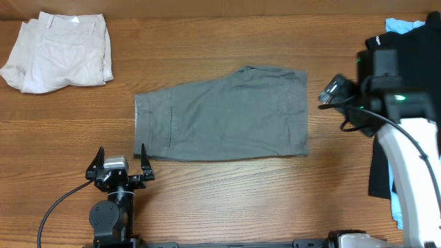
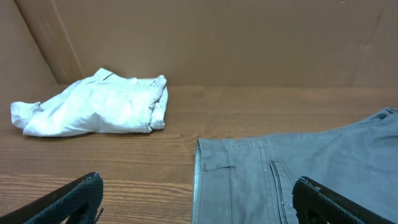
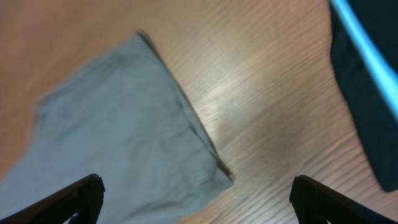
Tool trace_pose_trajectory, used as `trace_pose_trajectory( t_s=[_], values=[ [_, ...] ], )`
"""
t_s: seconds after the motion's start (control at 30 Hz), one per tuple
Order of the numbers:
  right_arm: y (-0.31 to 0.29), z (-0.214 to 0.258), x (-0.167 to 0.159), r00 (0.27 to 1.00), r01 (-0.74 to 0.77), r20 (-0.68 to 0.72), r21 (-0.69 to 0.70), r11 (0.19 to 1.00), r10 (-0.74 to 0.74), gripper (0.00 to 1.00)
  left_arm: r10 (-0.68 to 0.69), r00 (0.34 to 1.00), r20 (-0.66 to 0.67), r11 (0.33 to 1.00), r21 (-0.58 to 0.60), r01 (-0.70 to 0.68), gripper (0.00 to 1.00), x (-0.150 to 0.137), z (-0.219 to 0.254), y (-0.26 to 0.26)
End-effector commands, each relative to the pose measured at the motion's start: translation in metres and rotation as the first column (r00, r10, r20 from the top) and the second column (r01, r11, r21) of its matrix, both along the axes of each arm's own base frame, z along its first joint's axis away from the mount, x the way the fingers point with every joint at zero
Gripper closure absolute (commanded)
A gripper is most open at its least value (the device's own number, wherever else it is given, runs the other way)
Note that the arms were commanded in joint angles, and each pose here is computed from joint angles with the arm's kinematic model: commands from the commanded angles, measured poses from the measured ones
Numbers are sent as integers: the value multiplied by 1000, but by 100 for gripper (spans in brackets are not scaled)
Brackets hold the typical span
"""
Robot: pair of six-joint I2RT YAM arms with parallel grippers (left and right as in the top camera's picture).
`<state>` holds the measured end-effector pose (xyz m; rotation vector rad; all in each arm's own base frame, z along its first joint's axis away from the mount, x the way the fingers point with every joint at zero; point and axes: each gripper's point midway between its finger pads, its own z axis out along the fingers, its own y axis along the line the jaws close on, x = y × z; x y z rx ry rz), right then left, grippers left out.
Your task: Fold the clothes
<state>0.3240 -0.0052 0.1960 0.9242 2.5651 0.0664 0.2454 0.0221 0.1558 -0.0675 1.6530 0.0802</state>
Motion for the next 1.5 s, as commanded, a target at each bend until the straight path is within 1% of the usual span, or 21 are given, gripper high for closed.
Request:
trace_pose_trajectory(
  t_s=[0.0,0.1,0.2,0.33,0.43,0.5,0.57,0.63,0.7,0.77,0.87,0.97,1.07,1.17,1.23,1.37,1.47],
  values=[
    [-4,-27,-6,996,80,-31,4,997,-80,0,9,1000,9,1000,4,-9,0,0,1,2],
    [-4,-31,-5,997,79,-28,4,997,-78,0,-56,996,69,996,-68,61,0,1,14,-10],
    [-4,-29,0,997,74,-9,1,997,-74,0,-175,978,110,980,-77,184,0,0,25,-31],
    [-4,-25,8,997,69,26,2,998,-69,0,-189,972,140,959,-184,213,0,-2,38,-36],
    [-4,-22,14,996,69,53,6,998,-69,0,-186,971,150,959,-188,213,0,-5,56,-35],
    [-3,-21,16,996,69,63,7,998,-69,0,-185,975,121,965,-165,203,0,-6,69,-34],
    [-4,-21,16,996,69,64,7,998,-69,0,-185,981,61,968,-162,192,0,-4,75,-34],
    [-3,-21,16,996,69,63,7,998,-69,0,-187,981,-43,966,-188,176,0,2,76,-34],
    [-3,-21,16,996,69,63,7,998,-70,0,-203,964,-174,964,-210,165,0,12,71,-35],
    [-3,-21,16,996,69,63,7,998,-69,0,-229,920,-318,963,-212,167,0,24,62,-37],
    [-3,-22,15,996,69,60,7,998,-69,0,-267,828,-494,957,-234,169,0,45,52,-40],
    [-4,-23,13,996,69,52,6,998,-69,0,-276,731,-624,954,-273,127,0,69,46,-37],
    [-4,-23,12,997,69,44,5,998,-69,0,-302,619,-725,951,-274,143,0,87,39,-37],
    [-4,-23,12,997,69,44,4,998,-69,0,-301,501,-811,952,-284,112,0,98,24,-27],
    [-4,-23,12,997,69,45,4,998,-69,0,-294,442,-848,954,-292,73,0,105,10,-14],
    [-4,-23,13,996,69,49,5,998,-69,0,-267,370,-890,953,-302,-40,0,113,-28,18],
    [-4,-23,13,996,69,48,5,998,-69,0,-282,325,-903,938,-330,-103,0,113,-54,33]
  ],
)
